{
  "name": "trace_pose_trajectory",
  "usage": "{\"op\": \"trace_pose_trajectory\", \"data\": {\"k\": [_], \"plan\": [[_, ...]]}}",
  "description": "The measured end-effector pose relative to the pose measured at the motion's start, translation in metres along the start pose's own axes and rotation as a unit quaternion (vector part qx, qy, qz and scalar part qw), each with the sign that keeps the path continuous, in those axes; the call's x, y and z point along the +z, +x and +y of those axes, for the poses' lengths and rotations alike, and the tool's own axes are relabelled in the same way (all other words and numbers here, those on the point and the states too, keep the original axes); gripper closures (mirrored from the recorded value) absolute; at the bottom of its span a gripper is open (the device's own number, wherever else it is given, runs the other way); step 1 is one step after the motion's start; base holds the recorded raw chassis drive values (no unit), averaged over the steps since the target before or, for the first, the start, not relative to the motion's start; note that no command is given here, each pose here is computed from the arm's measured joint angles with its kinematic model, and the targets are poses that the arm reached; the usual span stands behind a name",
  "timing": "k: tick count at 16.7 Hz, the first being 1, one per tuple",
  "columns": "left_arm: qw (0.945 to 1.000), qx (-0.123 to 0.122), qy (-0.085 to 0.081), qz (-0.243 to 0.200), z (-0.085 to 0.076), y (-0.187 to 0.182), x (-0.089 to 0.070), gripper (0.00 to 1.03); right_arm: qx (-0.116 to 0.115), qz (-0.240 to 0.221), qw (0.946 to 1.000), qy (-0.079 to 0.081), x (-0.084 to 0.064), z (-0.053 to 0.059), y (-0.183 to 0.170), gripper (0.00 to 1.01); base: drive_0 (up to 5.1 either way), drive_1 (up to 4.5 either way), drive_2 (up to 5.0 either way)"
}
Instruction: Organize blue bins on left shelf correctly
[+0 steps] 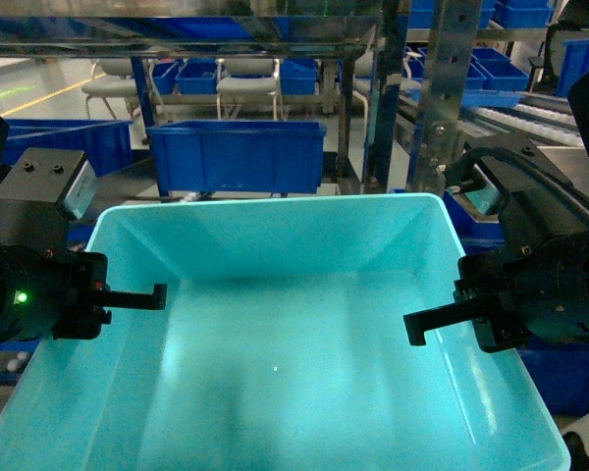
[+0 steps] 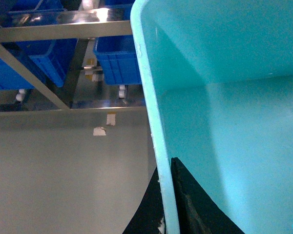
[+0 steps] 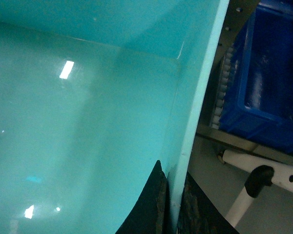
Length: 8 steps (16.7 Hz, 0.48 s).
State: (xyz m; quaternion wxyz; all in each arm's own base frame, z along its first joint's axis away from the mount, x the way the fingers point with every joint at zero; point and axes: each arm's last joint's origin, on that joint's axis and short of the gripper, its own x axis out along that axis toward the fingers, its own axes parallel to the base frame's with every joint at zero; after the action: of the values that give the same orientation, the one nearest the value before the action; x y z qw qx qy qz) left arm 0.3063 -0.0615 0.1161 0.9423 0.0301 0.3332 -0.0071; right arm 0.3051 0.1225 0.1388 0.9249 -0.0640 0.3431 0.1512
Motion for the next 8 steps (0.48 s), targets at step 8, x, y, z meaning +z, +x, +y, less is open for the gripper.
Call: {"op": "trace_pose_trajectory", "data": {"k": [8], "plan": [[1.0000,0.000,0.000,-0.002,0.0000,-0.0001,0.0004,1.01,0.000,-0.001,1.0000,0.000,0.0002,0.0000,0.0000,0.98,-4.2,4.45,-0.2]]}}
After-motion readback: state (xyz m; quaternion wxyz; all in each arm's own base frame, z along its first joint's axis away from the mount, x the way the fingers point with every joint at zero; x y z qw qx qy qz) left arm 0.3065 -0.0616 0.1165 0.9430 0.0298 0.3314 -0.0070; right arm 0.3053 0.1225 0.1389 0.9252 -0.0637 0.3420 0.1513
